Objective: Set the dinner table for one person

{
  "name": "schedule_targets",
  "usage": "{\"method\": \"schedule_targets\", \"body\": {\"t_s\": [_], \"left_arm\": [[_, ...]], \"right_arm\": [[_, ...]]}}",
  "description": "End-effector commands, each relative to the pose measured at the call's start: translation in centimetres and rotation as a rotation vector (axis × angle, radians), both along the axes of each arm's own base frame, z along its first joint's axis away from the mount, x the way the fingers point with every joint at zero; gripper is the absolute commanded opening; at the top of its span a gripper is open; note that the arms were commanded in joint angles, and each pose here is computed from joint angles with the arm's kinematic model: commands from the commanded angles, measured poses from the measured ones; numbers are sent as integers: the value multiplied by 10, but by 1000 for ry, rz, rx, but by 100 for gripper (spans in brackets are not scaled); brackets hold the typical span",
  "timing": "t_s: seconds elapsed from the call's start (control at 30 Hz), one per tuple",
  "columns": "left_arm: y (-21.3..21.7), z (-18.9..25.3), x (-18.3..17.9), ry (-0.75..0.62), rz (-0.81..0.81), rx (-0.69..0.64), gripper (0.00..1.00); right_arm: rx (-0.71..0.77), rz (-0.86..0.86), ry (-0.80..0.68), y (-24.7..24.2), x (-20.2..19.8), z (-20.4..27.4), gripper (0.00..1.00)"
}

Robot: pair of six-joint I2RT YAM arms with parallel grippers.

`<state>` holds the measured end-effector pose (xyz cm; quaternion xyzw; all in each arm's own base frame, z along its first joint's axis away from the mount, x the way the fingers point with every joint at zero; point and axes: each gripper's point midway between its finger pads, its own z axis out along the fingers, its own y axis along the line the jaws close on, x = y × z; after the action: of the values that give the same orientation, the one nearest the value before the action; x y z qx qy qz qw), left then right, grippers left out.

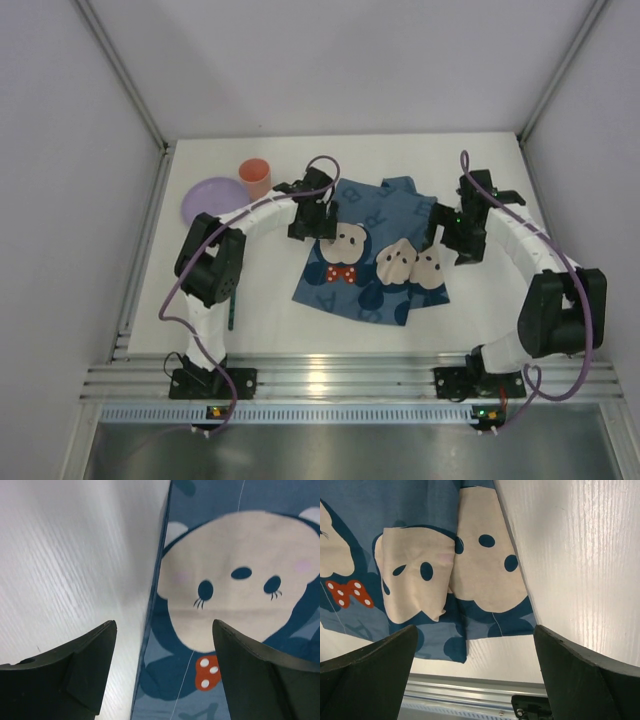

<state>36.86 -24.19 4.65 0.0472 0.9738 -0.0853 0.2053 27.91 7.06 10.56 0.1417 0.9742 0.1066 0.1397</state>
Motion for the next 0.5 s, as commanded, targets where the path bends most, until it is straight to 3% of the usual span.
{"method": "schedule_targets", "body": {"t_s": [0.0,0.27,0.4,0.47], "left_arm": [[7,-14,6,22,-21,84,82],[10,-34,4,67,-23,67,78],[6,-36,7,71,-44,52,68],[4,-37,8,75,-51,45,57]], "right_arm": [[37,19,-6,-2,10,-9,100],[58,11,43,1,26,-52,98],[59,11,68,-2,39,-68,96],[62,14,72,-2,49,-73,94]]}}
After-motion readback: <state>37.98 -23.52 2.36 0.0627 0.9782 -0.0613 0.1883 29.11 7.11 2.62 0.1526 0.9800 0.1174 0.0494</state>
